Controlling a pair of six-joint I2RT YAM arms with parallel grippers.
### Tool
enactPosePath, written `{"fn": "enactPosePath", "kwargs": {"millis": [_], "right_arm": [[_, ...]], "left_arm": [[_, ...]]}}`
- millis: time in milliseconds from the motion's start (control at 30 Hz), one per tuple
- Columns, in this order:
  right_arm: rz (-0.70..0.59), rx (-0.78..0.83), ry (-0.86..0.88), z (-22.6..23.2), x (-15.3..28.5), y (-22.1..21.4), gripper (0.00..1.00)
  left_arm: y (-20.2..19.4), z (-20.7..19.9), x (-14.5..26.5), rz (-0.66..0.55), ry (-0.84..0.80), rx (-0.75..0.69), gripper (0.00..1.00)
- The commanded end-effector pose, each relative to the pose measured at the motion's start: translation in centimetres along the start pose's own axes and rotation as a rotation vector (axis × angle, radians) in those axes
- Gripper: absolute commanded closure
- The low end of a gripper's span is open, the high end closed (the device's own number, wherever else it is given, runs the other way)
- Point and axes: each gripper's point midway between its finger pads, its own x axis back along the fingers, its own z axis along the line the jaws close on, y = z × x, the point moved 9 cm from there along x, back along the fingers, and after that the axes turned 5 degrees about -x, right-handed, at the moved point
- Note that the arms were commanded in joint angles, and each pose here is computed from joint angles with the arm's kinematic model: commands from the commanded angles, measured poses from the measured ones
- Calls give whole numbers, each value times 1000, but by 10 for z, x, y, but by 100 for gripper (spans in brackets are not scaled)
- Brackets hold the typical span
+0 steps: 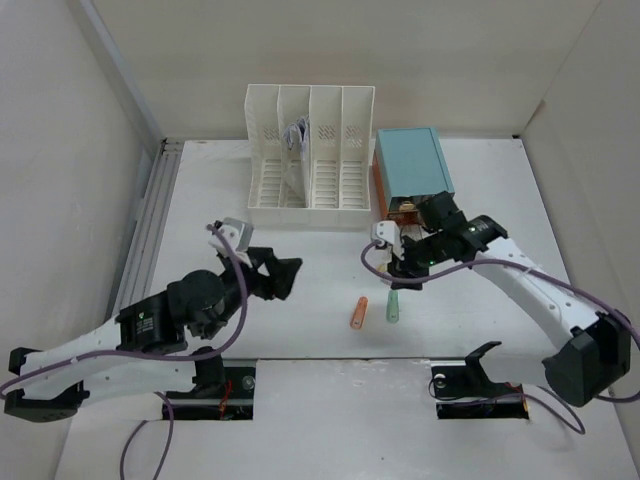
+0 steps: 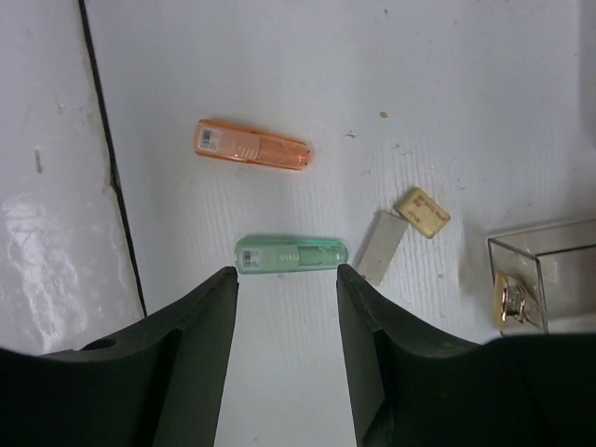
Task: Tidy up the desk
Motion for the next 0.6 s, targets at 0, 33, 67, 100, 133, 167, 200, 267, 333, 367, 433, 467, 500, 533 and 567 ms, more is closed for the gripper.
{"fn": "enactPosePath", "kwargs": {"millis": [0, 33, 67, 100, 133, 167, 200, 267, 333, 367, 433, 467, 500, 533, 567], "right_arm": [[52, -49, -124, -5, -17, 10, 48], [115, -68, -171, -12, -27, 6, 48], [123, -67, -200, -15, -35, 10, 48], [139, -123, -235, -19, -40, 8, 48], [184, -147, -238, -23, -52, 3, 48], [214, -168, -272, -28, -56, 0, 48], [221, -184, -287, -32, -59, 0, 48], [271, -207, -296, -38, -70, -8, 47], [283, -226, -333, -46, -76, -8, 47], [313, -250, -337, -48, -83, -13, 47], [333, -267, -375, -53, -86, -14, 47], [339, -279, -373, -53, -88, -16, 47], [361, -280, -393, -55, -89, -19, 45], [352, -287, -409, -57, -89, -18, 45], [363, -291, -404, -57, -92, -20, 45]], "left_arm": [[-27, 28, 5, -12, 109, -80, 48], [-28, 31, 6, -19, 120, -65, 60], [-28, 33, 8, -19, 120, -65, 71], [-27, 35, 9, -15, 134, -56, 86], [-26, 41, 13, -20, 158, -48, 89], [-25, 42, 15, -26, 156, -42, 89], [-30, 45, 14, -23, 171, -46, 89], [-35, 47, 14, -17, 118, -34, 75], [-38, 48, 13, -17, 98, -51, 66], [-37, 49, 15, -27, 95, -44, 64], [-32, 50, 17, -44, 99, -34, 63], [-31, 51, 19, -54, 96, -27, 61], [-31, 50, 19, -51, 87, -27, 59], [-30, 51, 21, -58, 85, -22, 59], [-30, 51, 21, -58, 85, -22, 59]]}}
